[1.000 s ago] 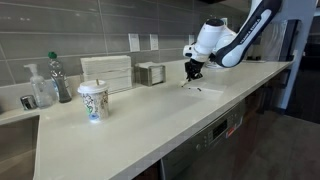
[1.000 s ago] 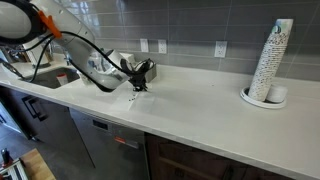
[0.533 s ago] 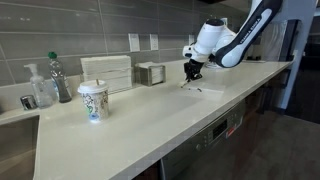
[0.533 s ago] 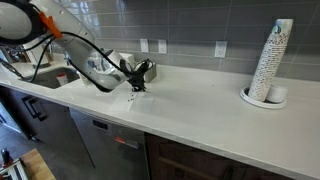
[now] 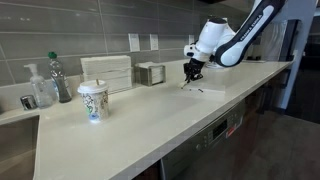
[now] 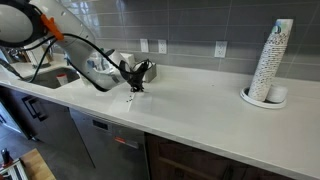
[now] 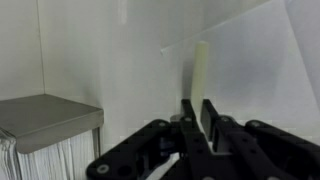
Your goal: Pick up the plastic white spoon, push the topmost beam onto the napkin with the plastic white spoon, put the plastic white spoon on the right side of the kitchen counter
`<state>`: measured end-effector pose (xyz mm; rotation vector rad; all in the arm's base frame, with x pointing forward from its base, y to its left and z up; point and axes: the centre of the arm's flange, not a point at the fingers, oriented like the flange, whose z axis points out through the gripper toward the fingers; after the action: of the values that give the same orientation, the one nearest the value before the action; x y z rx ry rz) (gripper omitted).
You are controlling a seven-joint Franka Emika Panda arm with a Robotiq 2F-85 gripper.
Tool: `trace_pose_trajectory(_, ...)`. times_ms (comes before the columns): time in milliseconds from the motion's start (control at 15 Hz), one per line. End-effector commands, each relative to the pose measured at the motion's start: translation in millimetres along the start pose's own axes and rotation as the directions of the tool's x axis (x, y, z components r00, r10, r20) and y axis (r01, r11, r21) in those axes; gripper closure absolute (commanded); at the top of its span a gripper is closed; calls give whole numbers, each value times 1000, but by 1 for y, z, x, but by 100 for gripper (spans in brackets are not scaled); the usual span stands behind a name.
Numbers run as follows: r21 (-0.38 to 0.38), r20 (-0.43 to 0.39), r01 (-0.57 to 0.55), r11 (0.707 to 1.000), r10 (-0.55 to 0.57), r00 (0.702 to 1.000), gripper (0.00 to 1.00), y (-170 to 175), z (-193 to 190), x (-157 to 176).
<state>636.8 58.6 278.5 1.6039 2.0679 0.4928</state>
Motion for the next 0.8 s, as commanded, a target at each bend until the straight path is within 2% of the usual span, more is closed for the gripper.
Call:
trace_pose_trajectory(0,6,-62,40,999,-40,997,97,-6,-13,-10)
trace_pose_trajectory(733,1,-129,123,992,-122,984,97,-23,-24,-18)
